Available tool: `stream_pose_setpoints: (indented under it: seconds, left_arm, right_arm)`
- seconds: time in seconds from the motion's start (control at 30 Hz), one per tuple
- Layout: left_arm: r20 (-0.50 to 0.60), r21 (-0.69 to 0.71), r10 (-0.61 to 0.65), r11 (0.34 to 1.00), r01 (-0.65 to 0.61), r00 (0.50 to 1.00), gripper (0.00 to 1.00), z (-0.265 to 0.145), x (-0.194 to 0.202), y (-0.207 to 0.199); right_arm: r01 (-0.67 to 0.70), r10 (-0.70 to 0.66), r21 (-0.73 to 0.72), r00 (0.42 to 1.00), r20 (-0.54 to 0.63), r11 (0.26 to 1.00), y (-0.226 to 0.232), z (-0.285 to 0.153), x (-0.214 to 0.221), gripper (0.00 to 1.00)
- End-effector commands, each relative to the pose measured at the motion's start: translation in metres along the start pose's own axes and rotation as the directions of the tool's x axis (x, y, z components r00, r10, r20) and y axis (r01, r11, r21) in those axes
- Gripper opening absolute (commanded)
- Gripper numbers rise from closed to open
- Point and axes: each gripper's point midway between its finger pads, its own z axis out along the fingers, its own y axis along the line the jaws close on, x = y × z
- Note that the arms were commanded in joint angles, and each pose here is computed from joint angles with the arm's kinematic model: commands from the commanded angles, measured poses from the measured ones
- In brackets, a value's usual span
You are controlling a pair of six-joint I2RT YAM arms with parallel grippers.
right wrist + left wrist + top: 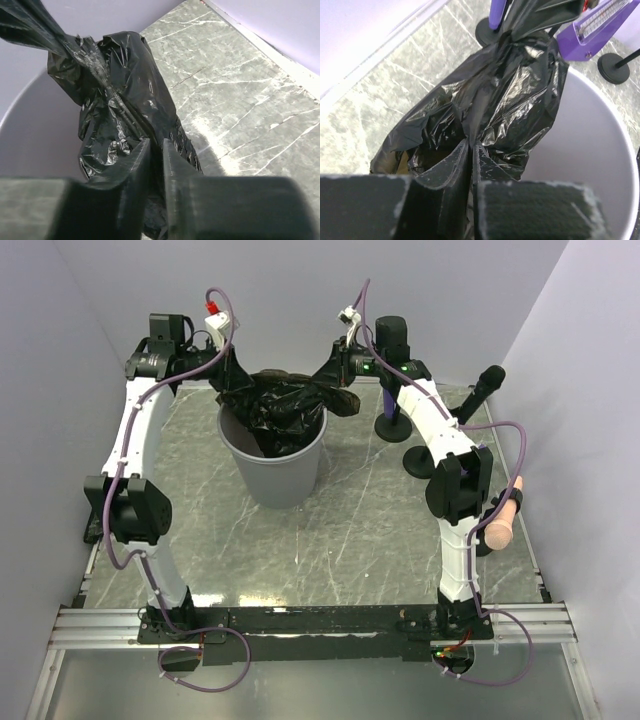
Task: Put the trash bags into the trash bin
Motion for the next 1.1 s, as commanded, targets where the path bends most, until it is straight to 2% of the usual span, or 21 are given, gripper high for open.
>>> stream_pose_setpoints:
  seconds: [0.0,0.07,0.2,0.4,0.6,0.7,0.77,0.87,0.9,0.97,1.07]
  left_arm:
    - [0.09,-0.006,0.091,0.996,-0.091,0.992,0.11,-0.021,-0.037,-0.022]
    - [0.102,-0.02,0.102,0.995,-0.101,0.989,0.08,-0.026,-0.041,-0.025]
    - [0.089,-0.055,0.157,0.987,-0.153,0.983,0.01,-0.039,-0.044,-0.033]
    - [0.082,-0.073,0.297,0.954,-0.291,0.952,0.01,-0.066,-0.039,-0.063]
    - [0.046,-0.051,0.416,0.909,-0.414,0.908,0.01,-0.086,-0.01,-0.1]
    - [0.052,-0.071,0.49,0.871,-0.486,0.87,0.01,-0.094,-0.005,-0.112]
    - [0.062,-0.093,0.534,0.844,-0.527,0.843,0.01,-0.095,-0.005,-0.118]
    - [0.069,-0.111,0.598,0.8,-0.589,0.799,0.01,-0.099,-0.007,-0.127]
    - [0.067,-0.106,0.607,0.793,-0.6,0.792,0.01,-0.098,-0.005,-0.129]
    - [0.066,-0.091,0.625,0.78,-0.619,0.778,0.01,-0.097,-0.003,-0.135]
    - [0.057,-0.058,0.661,0.75,-0.659,0.748,0.01,-0.095,0.001,-0.144]
  right_arm:
    - [0.104,-0.101,-0.03,0.992,0.076,0.994,0.02,-0.006,-0.036,0.12]
    - [0.107,-0.103,-0.053,0.992,0.074,0.993,0.028,-0.009,-0.037,0.0]
    - [0.131,-0.125,-0.083,0.989,0.073,0.988,0.049,-0.024,-0.041,0.0]
    - [0.186,-0.177,-0.11,0.98,0.086,0.976,0.09,-0.054,-0.05,0.0]
    - [0.204,-0.199,-0.155,0.979,0.05,0.967,0.122,-0.069,-0.026,0.0]
    - [0.286,-0.285,-0.189,0.958,0.033,0.939,0.146,-0.072,-0.009,0.0]
    - [0.388,-0.388,-0.173,0.921,0.033,0.906,0.157,-0.074,-0.002,0.01]
    - [0.504,-0.499,-0.112,0.864,0.073,0.856,0.16,-0.07,-0.008,0.5]
    - [0.534,-0.527,-0.094,0.846,0.083,0.841,0.16,-0.068,-0.013,0.58]
    - [0.571,-0.565,-0.083,0.82,0.088,0.817,0.157,-0.063,-0.021,0.66]
    - [0.607,-0.6,-0.086,0.794,0.101,0.79,0.154,-0.05,-0.04,0.7]
